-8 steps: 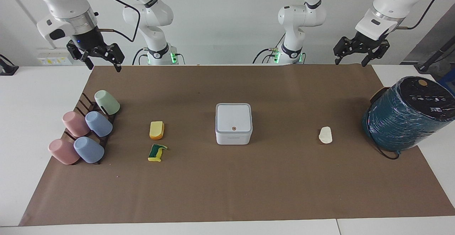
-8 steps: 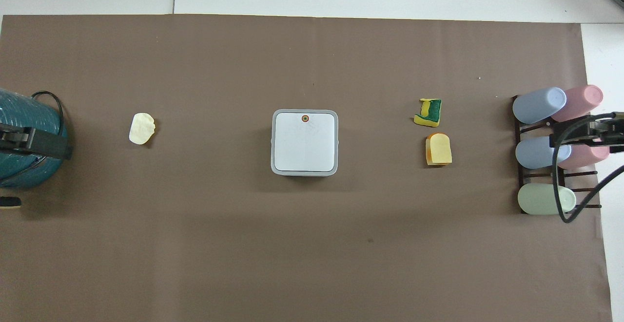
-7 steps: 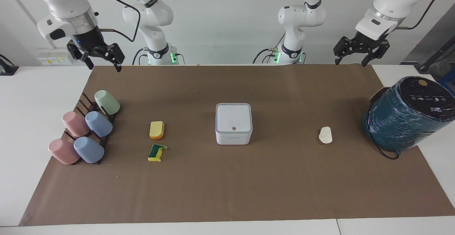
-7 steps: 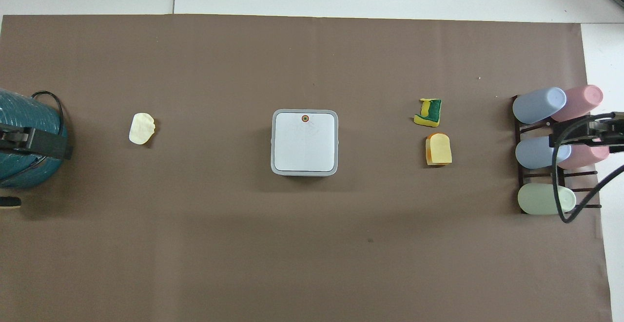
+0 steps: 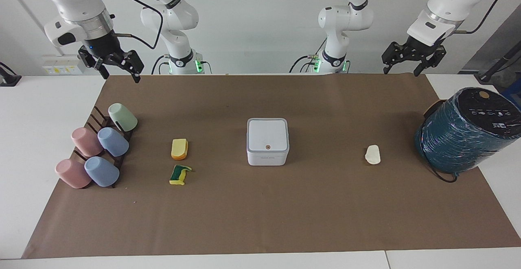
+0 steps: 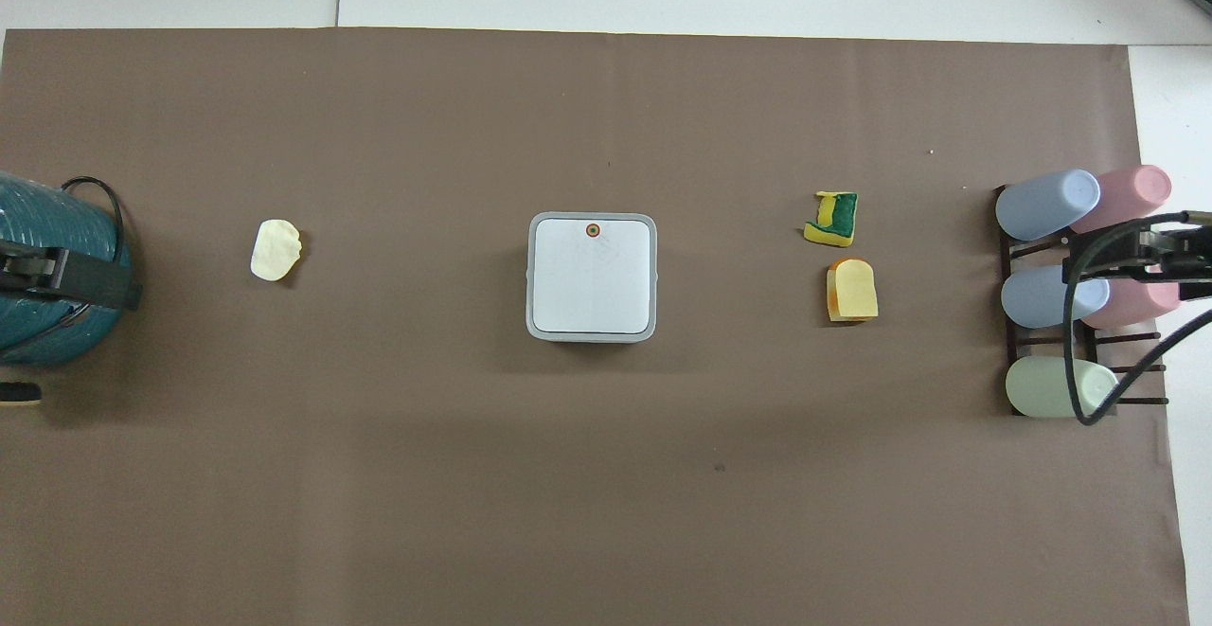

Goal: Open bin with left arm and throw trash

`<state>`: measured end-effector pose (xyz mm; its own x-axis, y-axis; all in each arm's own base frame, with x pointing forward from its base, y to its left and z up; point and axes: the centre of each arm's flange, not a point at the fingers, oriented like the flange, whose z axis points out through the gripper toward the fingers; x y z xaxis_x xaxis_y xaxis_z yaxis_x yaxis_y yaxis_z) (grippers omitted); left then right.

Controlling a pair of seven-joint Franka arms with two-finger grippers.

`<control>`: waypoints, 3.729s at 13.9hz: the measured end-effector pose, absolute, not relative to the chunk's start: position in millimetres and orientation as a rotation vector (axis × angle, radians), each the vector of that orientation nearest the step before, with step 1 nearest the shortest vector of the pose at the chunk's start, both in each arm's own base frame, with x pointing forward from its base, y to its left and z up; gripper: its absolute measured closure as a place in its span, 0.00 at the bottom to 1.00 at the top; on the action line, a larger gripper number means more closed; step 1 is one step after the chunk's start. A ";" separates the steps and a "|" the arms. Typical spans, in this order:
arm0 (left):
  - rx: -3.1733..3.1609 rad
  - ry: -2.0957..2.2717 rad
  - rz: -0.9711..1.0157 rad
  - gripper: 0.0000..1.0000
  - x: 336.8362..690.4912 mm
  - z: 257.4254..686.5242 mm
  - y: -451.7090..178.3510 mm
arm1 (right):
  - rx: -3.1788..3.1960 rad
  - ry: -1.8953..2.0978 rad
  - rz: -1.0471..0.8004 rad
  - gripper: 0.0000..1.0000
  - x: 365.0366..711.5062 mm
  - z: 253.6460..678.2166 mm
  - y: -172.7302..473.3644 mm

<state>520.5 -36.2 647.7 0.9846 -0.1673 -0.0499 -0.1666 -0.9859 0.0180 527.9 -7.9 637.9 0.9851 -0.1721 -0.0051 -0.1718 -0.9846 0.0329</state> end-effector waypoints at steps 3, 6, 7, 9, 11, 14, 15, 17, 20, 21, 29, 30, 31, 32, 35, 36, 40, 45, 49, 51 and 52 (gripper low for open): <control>3.115 -0.262 -0.080 0.00 520.5 647.6 -36.3 | 3.097 -0.270 -0.012 0.00 527.9 637.9 -7.9; 3.114 -0.273 -0.086 0.00 519.9 647.2 -39.7 | 3.098 -0.269 -0.012 0.00 527.9 637.9 -7.8; 3.114 -0.274 -0.086 0.00 519.9 647.2 -40.0 | 3.098 -0.262 -0.013 0.00 527.9 637.9 -7.9; 3.114 -0.281 -0.084 0.00 519.8 647.3 -42.4 | 3.100 -0.240 -0.012 0.00 528.0 638.0 -8.6; 3.112 -0.305 -0.076 0.00 519.7 647.8 -50.5 | 3.102 -0.215 -0.008 0.00 528.3 638.2 -8.5; 3.072 -0.331 -0.012 0.00 522.7 650.8 -64.6 | 3.105 -0.217 -0.002 0.00 528.7 638.5 -10.2; 3.046 -0.334 0.016 0.00 524.6 650.9 -70.6 | 3.105 -0.225 -0.002 0.00 528.8 638.4 -13.4; 3.020 -0.340 0.054 0.00 526.6 645.9 -90.0 | 3.105 -0.243 -0.002 0.00 528.7 638.1 -20.0; 3.007 -0.367 0.101 0.00 522.6 637.0 -137.4 | 3.109 -0.190 -0.006 0.00 529.4 636.9 -19.1; 3.002 -0.362 0.120 0.00 520.2 633.9 -154.8 | 3.110 -0.163 0.003 0.00 531.5 635.6 -18.2; 2.949 -0.314 0.181 0.00 525.3 556.5 -276.5 | 3.104 -0.033 0.232 0.00 612.7 559.5 21.6; 2.934 -0.302 0.184 0.00 530.9 541.4 -288.9 | 3.102 -0.015 0.255 0.00 625.5 541.3 28.6; 2.916 -0.285 0.186 0.00 537.0 524.8 -301.1 | 3.100 -0.005 0.278 0.00 638.4 521.2 32.8; 2.902 -0.276 0.193 0.00 542.3 511.0 -310.0 | 3.098 0.002 0.299 0.00 649.2 502.8 35.7; 2.881 -0.284 0.217 0.05 549.6 482.3 -334.3 | 3.094 0.054 0.356 0.00 673.9 451.8 57.4; 2.879 -0.291 0.218 0.10 550.9 477.7 -339.9 | 3.093 0.067 0.366 0.00 679.3 437.1 63.2; 2.867 -0.318 0.239 0.46 555.1 457.4 -362.5 | 3.109 0.086 0.355 0.00 692.0 382.8 76.3; 2.853 -0.366 0.254 0.99 548.3 434.5 -391.1 | 3.128 0.098 0.303 0.00 697.5 318.1 87.7; 2.848 -0.372 0.273 0.99 551.4 412.7 -401.3 | 3.131 0.118 0.240 0.00 684.7 295.1 95.5; 2.847 -0.371 0.275 0.99 551.6 414.2 -401.1 | 3.131 0.116 0.225 0.00 682.1 290.6 94.3; 2.848 -0.372 0.271 0.99 551.4 414.3 -401.2 | 3.131 0.113 0.220 0.00 681.6 289.9 93.1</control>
